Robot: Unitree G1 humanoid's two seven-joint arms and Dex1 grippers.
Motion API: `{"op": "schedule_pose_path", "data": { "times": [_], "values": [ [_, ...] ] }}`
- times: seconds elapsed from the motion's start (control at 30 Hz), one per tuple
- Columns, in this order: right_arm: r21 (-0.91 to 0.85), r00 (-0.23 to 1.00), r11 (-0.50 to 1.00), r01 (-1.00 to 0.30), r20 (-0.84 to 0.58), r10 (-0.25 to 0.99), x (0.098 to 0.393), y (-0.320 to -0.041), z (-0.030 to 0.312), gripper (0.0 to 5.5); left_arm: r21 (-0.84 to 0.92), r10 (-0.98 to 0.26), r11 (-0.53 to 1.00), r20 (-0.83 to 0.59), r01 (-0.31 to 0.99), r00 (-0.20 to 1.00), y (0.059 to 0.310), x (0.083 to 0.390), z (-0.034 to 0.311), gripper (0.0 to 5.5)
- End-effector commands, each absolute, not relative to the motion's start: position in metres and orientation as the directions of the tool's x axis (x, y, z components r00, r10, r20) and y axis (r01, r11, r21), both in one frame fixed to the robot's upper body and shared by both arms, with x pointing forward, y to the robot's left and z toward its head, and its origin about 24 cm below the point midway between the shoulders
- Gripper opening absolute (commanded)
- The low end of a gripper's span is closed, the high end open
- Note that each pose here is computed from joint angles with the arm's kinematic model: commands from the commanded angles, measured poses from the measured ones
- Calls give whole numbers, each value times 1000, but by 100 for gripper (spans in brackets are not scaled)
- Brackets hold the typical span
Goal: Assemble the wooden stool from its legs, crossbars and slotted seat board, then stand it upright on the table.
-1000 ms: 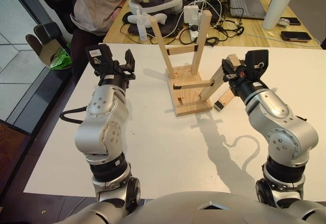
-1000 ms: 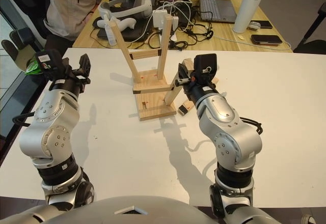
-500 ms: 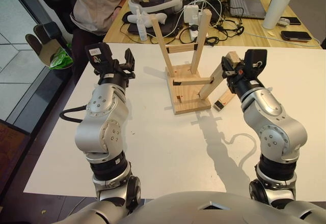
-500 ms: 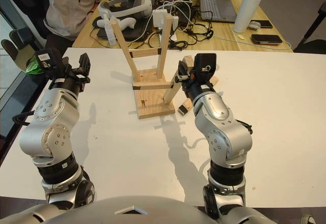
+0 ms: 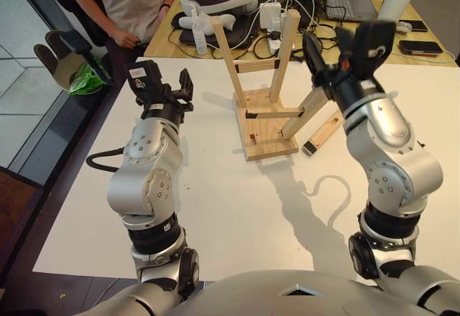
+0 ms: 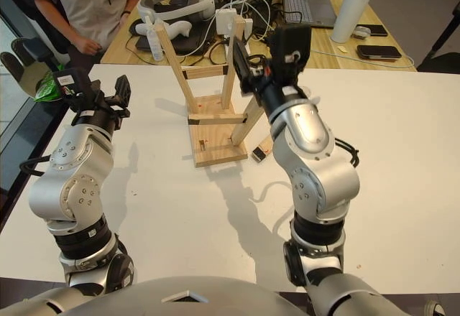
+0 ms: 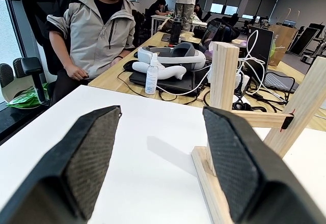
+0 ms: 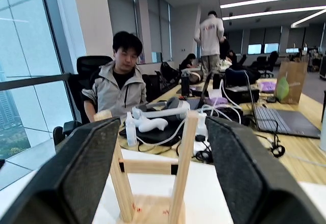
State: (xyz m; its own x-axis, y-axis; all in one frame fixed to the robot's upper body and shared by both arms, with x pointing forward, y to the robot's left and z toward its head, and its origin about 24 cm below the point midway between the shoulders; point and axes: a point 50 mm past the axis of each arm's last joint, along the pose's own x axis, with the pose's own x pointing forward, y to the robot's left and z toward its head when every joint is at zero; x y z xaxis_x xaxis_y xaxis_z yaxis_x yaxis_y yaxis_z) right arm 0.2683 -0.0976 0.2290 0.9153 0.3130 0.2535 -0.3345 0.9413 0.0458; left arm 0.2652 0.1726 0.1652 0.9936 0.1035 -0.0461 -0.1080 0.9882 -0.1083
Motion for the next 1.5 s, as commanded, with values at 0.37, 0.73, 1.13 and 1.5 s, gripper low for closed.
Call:
{"op": "schedule_pose_path", "data": {
  "times": [0.37, 0.73, 1.13, 1.5],
  "values": [
    [216, 961, 950, -227, 207, 183, 305, -106, 242, 308, -96, 91, 991, -62, -97, 994, 171, 268, 164, 299],
    [379, 941, 912, -158, -224, 255, 295, -100, 151, 308, -94, 73, 992, -70, -79, 995, 168, 271, 163, 299],
    [223, 981, 975, -10, 191, -34, 326, -205, 243, 308, -95, 117, 988, -78, -124, 990, 176, 268, 160, 299],
    [344, 900, 903, 258, -425, -95, 315, -156, 114, 485, -77, 120, 989, -84, -127, 989, 183, 274, 160, 299]
  ]
}}
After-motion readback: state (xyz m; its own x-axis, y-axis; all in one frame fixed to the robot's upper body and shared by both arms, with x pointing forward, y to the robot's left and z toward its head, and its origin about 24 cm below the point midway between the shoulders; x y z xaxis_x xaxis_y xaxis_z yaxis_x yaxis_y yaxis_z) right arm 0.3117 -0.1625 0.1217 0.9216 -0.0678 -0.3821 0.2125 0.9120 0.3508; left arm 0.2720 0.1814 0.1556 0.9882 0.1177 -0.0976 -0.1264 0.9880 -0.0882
